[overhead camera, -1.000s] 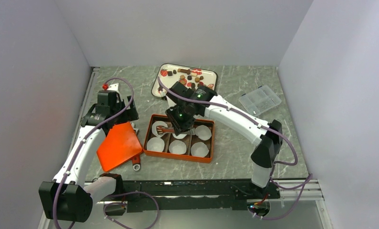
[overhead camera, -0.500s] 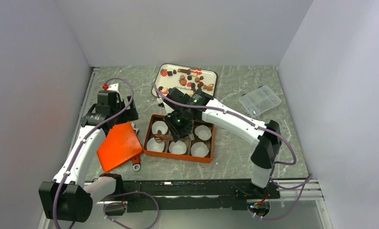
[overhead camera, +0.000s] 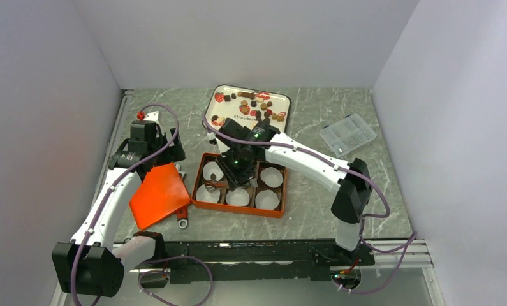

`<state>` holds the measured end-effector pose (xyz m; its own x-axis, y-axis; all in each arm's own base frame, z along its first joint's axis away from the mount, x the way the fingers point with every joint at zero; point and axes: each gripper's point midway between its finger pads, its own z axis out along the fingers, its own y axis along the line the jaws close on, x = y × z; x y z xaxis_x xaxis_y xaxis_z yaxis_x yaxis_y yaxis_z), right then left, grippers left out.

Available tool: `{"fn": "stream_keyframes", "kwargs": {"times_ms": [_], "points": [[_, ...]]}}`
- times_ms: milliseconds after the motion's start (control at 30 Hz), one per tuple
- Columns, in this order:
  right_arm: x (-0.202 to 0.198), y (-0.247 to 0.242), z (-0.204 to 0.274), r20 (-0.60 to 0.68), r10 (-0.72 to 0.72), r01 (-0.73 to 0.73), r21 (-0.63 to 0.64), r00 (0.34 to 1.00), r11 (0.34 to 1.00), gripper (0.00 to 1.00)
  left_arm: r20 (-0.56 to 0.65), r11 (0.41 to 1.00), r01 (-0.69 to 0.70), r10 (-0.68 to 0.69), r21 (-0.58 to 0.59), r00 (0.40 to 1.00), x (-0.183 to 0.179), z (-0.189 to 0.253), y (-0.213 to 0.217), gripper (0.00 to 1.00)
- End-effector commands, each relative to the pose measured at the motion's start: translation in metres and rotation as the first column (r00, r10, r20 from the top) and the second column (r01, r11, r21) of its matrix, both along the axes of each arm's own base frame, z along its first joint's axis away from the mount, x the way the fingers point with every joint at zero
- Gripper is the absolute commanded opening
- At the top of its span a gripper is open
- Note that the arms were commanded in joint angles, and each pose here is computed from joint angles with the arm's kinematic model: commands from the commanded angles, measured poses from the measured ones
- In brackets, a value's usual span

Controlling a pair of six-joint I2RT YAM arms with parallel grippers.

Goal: Pack the chocolate

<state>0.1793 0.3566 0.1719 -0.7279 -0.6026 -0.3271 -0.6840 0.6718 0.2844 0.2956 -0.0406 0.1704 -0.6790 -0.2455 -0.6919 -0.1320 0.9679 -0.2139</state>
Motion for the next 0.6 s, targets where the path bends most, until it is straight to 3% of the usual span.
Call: {"fn": "stream_keyframes", "kwargs": {"times_ms": [0, 133, 333, 567], "points": [[0.001, 0.012, 0.011, 0.02, 0.027, -0.028, 0.052, 0.999, 0.998, 0.34, 0.046, 1.0, -0.001, 0.001, -0.008, 0.999, 0.004, 0.008, 0.0, 0.99], [0.001, 0.013, 0.013, 0.018, 0.034, -0.035, 0.059, 0.999, 0.998, 0.4, 0.047, 1.0, 0.0, 0.0, -0.008, 0.999, 0.005, 0.009, 0.0, 0.99], [0.004, 0.01, 0.023, 0.041, 0.017, -0.02, 0.068, 0.999, 0.997, 0.42, 0.05, 1.0, -0.001, 0.001, -0.007, 0.999, 0.005, 0.009, 0.0, 0.99], [0.051, -0.01, 0.057, 0.132, -0.102, 0.088, 0.103, 0.986, 0.991, 0.41, 0.056, 1.0, -0.002, 0.003, -0.01, 0.998, 0.004, 0.01, 0.0, 0.99]]}}
